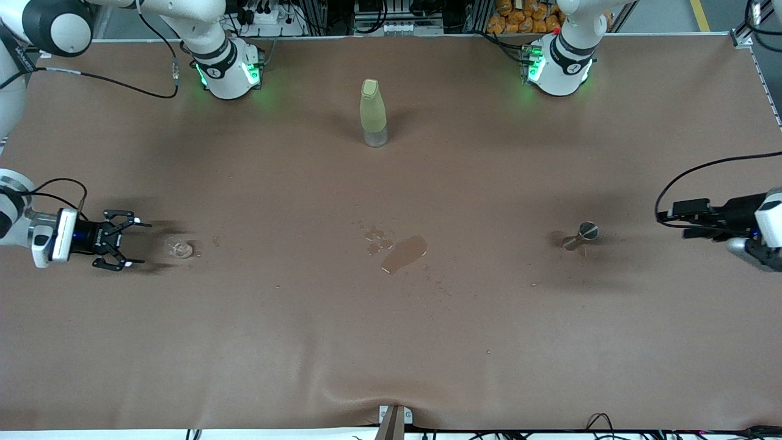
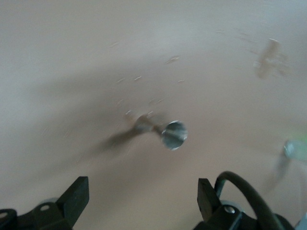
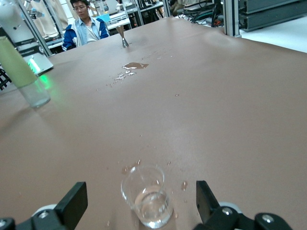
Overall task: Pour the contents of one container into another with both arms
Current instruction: 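Lower the right gripper to the glass beaker while the left gripper reaches the jigger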
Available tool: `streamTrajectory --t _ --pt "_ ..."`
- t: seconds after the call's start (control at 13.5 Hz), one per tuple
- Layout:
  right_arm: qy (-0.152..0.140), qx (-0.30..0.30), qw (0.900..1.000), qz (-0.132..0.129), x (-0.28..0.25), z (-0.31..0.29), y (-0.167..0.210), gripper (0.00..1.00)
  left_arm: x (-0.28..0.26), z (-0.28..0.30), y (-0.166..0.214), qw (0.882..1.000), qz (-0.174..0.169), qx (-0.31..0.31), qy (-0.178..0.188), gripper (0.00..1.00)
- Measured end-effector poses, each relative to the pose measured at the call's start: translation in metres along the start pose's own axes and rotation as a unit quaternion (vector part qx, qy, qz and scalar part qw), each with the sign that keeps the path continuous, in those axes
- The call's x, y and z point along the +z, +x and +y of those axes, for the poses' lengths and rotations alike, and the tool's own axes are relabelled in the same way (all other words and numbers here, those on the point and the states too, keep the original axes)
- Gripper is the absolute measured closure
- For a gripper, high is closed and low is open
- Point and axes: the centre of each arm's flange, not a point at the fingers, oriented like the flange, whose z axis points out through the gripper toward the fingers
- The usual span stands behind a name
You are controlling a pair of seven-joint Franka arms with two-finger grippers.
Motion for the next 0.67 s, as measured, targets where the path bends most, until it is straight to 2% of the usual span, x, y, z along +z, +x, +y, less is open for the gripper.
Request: streamTrajectory --t 0.15,0.3,0.44,0.59,0.67 --pt "-0.009 -0.019 0.999 0.032 0.006 -0.004 -0.026 0.00 0.022 -0.016 0.000 0.993 0.022 0.107 -0.037 0.00" --pt "-0.020 -0.040 0.997 0.064 0.024 -0.004 -0.048 0.00 0.044 -0.036 -0.006 0.977 0.038 0.203 -0.061 0.00" --pt "-0.019 -0.054 0.995 0.083 0.045 -0.004 -0.066 0.00 0.070 -0.054 -0.012 0.951 0.059 0.293 -0.083 0.00" --pt "-0.020 -0.063 0.993 0.102 0.060 -0.002 -0.072 0.00 0.093 -0.068 -0.018 0.926 0.070 0.358 -0.097 0.00" --pt "-0.020 -0.070 0.991 0.116 0.068 0.000 -0.070 0.00 0.103 -0.072 -0.021 0.908 0.081 0.398 -0.103 0.00"
